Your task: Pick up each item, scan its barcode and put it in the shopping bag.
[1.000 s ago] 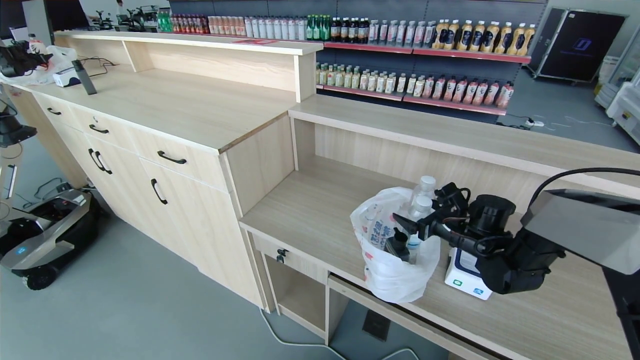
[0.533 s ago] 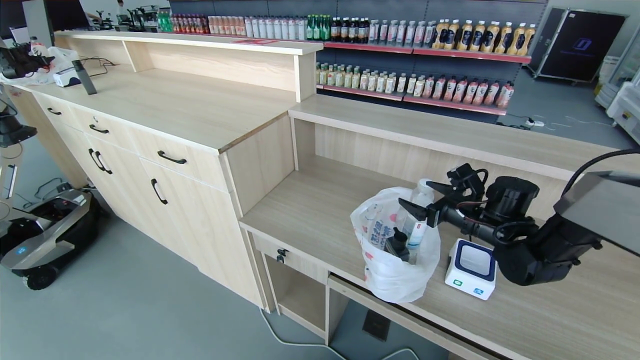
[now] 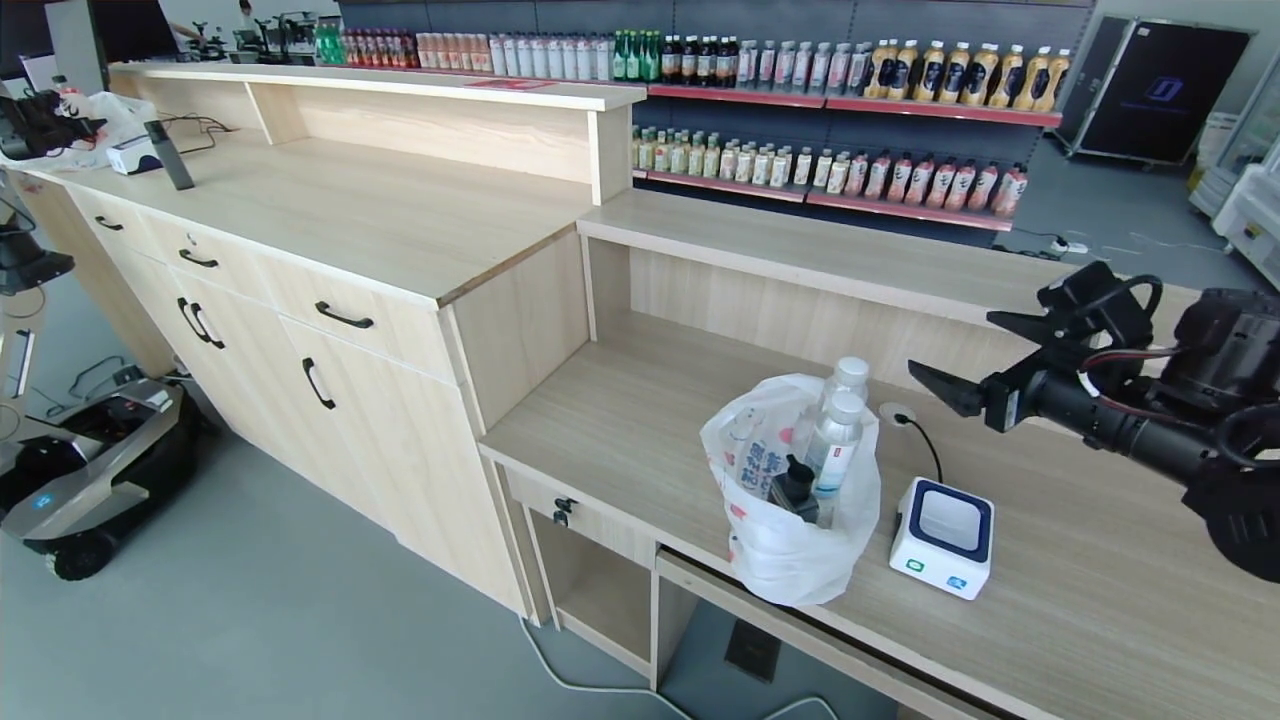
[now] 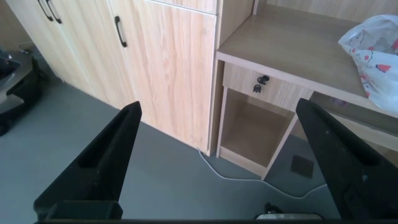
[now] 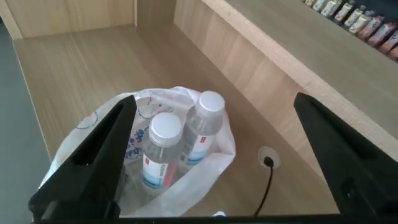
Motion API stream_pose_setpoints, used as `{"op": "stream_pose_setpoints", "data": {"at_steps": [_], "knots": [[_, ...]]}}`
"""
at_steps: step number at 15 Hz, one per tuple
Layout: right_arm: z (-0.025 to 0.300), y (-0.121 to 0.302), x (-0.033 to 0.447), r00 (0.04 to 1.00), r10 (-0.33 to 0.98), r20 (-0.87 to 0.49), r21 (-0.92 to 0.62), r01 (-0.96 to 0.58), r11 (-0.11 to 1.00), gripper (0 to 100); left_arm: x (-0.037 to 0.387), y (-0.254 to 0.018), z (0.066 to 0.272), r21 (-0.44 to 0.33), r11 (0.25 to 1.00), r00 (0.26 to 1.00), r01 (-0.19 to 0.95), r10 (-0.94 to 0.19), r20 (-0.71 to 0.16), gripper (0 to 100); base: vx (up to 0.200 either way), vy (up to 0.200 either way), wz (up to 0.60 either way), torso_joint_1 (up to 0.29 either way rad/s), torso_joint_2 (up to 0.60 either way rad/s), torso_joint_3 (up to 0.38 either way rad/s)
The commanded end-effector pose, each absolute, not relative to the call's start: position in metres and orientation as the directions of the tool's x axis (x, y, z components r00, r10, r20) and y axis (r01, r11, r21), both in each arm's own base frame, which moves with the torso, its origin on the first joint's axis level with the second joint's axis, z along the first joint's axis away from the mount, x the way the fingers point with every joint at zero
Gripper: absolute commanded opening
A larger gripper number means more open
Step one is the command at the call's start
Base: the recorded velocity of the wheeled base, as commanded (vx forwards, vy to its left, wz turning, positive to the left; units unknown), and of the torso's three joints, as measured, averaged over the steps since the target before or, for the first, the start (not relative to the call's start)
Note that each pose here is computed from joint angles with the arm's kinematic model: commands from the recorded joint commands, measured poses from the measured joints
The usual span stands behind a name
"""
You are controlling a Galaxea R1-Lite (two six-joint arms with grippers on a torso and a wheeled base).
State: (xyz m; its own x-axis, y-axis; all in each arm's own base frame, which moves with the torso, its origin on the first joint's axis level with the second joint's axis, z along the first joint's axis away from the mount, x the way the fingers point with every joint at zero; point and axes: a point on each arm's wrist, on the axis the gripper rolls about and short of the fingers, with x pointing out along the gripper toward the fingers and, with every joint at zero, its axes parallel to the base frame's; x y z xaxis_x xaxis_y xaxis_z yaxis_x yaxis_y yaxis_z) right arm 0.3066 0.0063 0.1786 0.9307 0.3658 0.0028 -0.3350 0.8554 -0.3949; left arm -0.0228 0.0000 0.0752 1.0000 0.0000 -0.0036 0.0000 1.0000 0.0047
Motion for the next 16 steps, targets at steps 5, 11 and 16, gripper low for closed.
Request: {"op": "stream_pose_setpoints", "data": {"at_steps": [5, 11, 16], "knots": [[0.247, -0.037, 0.227, 0.995, 0.028, 0.096, -0.443, 0.017, 0.897, 100, -0.023, 0.0, 0.075, 0.005, 1.0, 1.0, 0.0, 0.0, -0.003, 100, 0.0, 0.0, -0.6, 0.001, 0.0, 0.001], [0.246, -0.024, 0.161, 1.0, -0.028, -0.008, -0.288, 0.024, 0.957, 100, -0.023, 0.0, 0.075, 0.005, 1.0, 1.0, 0.0, 0.0, -0.003, 100, 0.0, 0.0, -0.6, 0.002, 0.0, 0.006], [0.197, -0.006, 0.093, 0.996, 0.081, -0.035, -0.044, -0.083, 0.996, 100, -0.023, 0.0, 0.075, 0.005, 1.0, 1.0, 0.0, 0.0, -0.003, 100, 0.0, 0.0, -0.12, 0.0, 0.0, 0.002]]}}
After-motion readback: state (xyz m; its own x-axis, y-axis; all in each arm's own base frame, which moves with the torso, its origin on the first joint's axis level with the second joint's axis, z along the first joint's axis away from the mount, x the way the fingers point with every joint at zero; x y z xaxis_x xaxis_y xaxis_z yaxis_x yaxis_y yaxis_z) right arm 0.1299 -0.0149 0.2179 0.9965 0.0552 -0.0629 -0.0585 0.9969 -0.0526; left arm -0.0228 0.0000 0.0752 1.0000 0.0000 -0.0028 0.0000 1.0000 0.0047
